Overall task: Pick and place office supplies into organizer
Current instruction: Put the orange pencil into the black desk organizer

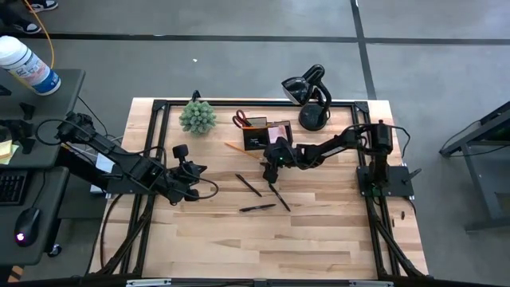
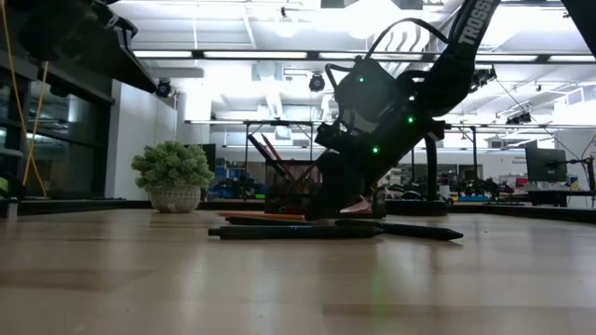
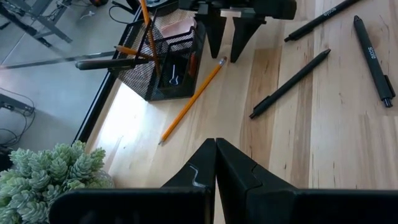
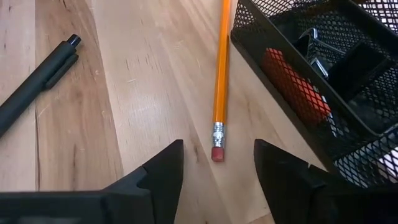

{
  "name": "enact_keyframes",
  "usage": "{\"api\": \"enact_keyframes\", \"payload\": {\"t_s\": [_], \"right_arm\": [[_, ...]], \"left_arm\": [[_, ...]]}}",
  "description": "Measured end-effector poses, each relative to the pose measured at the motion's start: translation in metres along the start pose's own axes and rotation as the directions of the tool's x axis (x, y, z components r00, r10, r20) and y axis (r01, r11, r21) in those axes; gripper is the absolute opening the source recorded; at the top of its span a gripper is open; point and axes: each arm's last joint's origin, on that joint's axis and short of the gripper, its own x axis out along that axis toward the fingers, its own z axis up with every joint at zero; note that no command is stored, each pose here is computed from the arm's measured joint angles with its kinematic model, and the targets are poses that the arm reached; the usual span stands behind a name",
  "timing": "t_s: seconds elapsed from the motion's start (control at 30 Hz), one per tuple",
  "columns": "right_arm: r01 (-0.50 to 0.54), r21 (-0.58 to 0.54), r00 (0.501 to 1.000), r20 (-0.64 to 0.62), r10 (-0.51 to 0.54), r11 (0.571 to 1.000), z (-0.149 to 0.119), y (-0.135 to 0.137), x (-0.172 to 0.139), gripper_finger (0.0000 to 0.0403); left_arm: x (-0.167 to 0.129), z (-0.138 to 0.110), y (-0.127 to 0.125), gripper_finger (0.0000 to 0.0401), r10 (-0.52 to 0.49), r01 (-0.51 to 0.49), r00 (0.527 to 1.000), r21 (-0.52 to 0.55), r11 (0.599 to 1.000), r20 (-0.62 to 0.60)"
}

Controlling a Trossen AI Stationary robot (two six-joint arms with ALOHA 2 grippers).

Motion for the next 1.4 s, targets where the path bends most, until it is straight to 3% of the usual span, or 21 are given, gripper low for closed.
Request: {"api": "enact_keyframes", "payload": {"t_s": [0.27, 0.43, 0.93, 1.23, 1.4], "right_arm": [[-0.015, -0.001, 1.0, -0.013, 0.015, 1.0, -0.0012, 0.0002, -0.0003, 0.0105], [-0.018, -0.001, 1.0, -0.014, 0.018, 1.0, -0.0014, 0.0003, -0.0003, 0.0078], [-0.061, -0.004, 0.998, 0.013, 0.061, 0.998, 0.0061, 0.0029, 0.001, 0.0071], [-0.05, -0.01, 0.998, -0.031, 0.05, 0.999, 0.0039, 0.0026, 0.0011, 0.0069], [-0.057, -0.009, 0.998, -0.039, 0.057, 0.998, 0.0034, 0.0024, 0.0008, 0.0039]], "left_arm": [[0.0, 0.0, 0.0, 0.0001, 0.0, 0.0, 1.0, 0.0, 1.0, 0.0], [0.0, 0.0, 0.0, 0.0001, 0.001, -0.001, 1.0, -0.009, 1.0, 0.0], [0.0, 0.0, 0.0, 0.0001, 0.001, -0.001, 1.0, -0.017, 1.0, 0.0], [0.0, 0.0, 0.0001, 0.0001, 0.004, -0.004, 1.0, -0.017, 1.0, 0.001], [0.0, 0.0, 0.0002, 0.0001, 0.007, -0.007, 1.0, -0.017, 1.0, 0.002]]}}
